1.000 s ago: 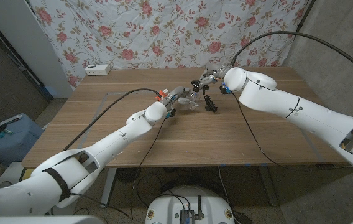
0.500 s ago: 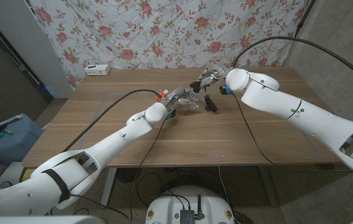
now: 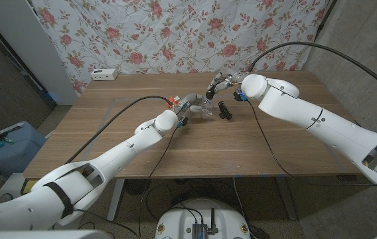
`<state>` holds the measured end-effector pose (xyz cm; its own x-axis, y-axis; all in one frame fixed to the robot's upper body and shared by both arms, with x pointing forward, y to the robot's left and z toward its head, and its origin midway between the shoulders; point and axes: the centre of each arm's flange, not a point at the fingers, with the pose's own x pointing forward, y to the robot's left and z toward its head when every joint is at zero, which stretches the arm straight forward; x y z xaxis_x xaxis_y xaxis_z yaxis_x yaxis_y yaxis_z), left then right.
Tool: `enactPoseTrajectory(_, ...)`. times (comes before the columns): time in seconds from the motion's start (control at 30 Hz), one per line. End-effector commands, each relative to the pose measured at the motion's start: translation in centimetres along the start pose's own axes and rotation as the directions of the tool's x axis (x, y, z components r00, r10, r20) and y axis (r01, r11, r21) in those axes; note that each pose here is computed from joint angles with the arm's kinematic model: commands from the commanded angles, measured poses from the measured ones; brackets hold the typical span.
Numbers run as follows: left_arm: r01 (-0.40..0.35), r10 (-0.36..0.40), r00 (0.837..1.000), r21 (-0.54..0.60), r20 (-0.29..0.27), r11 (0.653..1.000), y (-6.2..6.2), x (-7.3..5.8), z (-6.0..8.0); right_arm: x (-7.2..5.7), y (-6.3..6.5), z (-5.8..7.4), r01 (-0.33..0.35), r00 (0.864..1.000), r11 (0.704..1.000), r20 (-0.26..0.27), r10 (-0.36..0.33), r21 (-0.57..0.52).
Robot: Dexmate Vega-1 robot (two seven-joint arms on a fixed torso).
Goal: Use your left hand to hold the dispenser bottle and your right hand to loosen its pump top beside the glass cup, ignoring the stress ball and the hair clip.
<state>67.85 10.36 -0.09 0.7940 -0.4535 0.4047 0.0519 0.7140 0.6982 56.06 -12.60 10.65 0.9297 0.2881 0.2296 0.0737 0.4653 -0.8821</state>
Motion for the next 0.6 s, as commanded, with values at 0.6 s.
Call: enactPoseTrajectory(0.6, -0.016, 0.016, 1.000, 0.000, -0.002, 1.000, 0.19, -0.69, -0.10, -0.21, -0.31, 0.16, -0.004, 1.000, 1.000, 0.026, 0.003, 0.010)
